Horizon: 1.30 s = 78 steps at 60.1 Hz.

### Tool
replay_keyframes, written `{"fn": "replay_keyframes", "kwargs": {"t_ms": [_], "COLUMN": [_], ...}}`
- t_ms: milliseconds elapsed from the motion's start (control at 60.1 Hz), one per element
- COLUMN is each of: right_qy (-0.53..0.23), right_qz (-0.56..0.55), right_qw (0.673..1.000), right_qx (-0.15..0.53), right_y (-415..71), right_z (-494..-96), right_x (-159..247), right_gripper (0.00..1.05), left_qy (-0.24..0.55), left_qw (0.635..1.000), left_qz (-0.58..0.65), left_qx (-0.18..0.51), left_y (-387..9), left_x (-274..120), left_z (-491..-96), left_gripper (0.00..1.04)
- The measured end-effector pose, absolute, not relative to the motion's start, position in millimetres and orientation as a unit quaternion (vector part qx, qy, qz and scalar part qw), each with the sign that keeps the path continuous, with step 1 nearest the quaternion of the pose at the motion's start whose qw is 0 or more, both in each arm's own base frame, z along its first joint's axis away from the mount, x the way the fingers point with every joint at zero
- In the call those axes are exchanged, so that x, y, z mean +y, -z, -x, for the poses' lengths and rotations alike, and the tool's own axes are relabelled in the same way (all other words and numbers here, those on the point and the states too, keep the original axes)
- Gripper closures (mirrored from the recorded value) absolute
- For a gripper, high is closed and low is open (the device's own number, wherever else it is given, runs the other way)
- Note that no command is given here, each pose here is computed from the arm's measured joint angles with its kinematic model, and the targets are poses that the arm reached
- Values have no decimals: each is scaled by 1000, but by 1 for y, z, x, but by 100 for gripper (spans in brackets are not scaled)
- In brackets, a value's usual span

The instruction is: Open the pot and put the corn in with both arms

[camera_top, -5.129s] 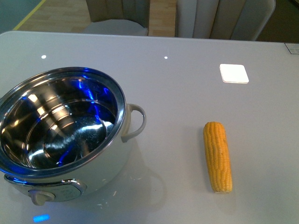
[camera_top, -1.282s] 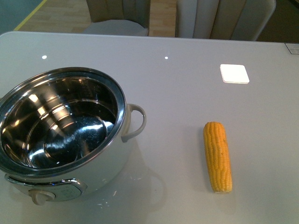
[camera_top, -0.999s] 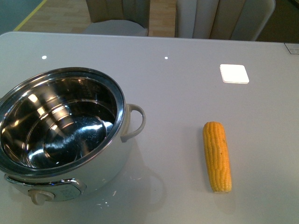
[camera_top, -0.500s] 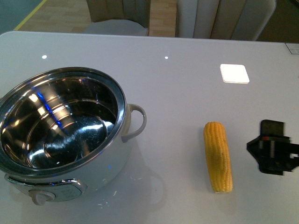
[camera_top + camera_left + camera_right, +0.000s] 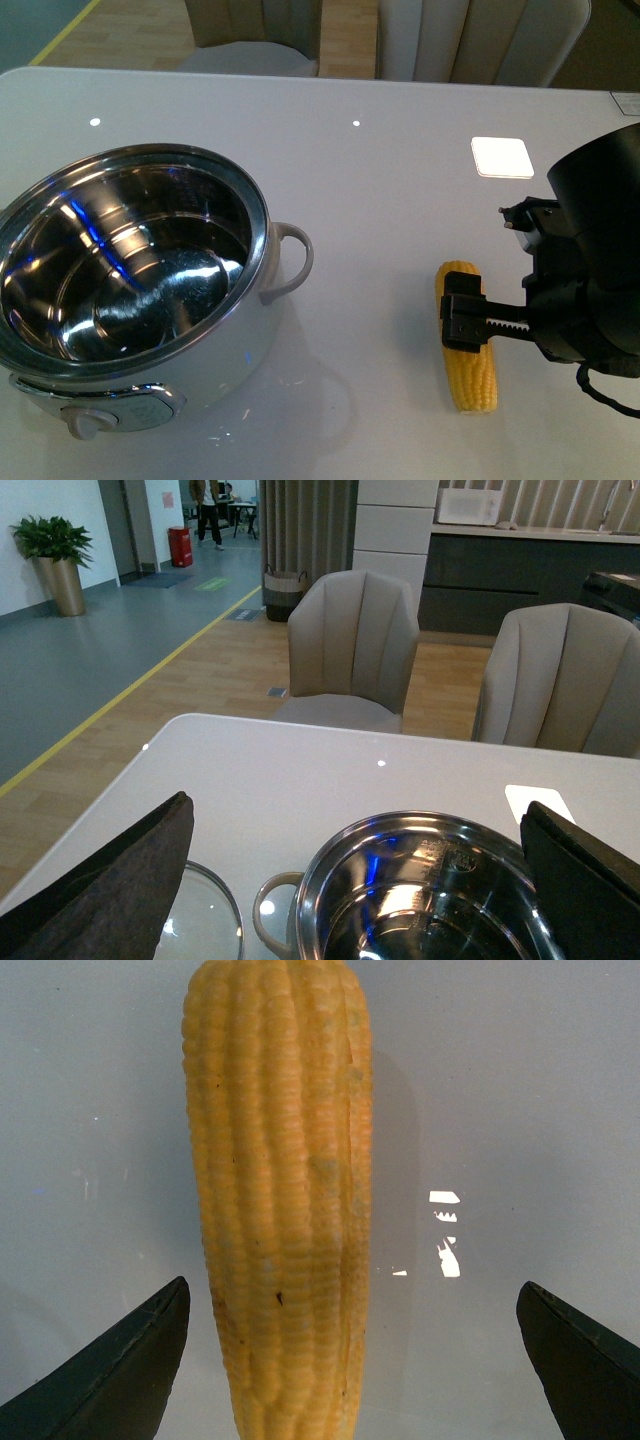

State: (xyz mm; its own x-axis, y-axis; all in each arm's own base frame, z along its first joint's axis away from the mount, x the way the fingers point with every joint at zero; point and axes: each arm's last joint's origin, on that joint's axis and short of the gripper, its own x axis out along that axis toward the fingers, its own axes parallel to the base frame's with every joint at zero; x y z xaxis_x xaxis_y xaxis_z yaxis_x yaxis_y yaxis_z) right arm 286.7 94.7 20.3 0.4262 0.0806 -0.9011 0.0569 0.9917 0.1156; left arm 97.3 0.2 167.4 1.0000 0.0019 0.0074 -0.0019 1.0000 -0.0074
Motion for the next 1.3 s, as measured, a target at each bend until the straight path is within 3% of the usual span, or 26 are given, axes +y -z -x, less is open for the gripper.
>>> {"fn": "replay_keyframes", "kwargs": {"t_ms": [183,533,666,1049,1299], "right_qy": [-14,-22,-29,-88,-144], "right_qz": [-52,-21,-24,-122,-175], "right_qw": [835,828,833,872,875], "right_qx": [548,559,552,466,429], "right_y": [-6,5,-4,-100,-148], "right_z": [-294,-288,-280,-274,-278], "right_x": [105,113,111,107,138], "right_gripper": [13,65,76,85,86], "left_qy": [-1,-1,-1,-1,-1], "left_qw": [1000,1000,1000,1000,1000], "left_qz": [4,4,4,4,4], "left_qx": [-4,-4,-4,-4,-4], "left_y": [-167,-167,-167,-167,-167], "left_x": [0,0,0,0,0], "left_z": [-97,-97,-97,-97,-97], "left_gripper": [7,7,7,7,7]}}
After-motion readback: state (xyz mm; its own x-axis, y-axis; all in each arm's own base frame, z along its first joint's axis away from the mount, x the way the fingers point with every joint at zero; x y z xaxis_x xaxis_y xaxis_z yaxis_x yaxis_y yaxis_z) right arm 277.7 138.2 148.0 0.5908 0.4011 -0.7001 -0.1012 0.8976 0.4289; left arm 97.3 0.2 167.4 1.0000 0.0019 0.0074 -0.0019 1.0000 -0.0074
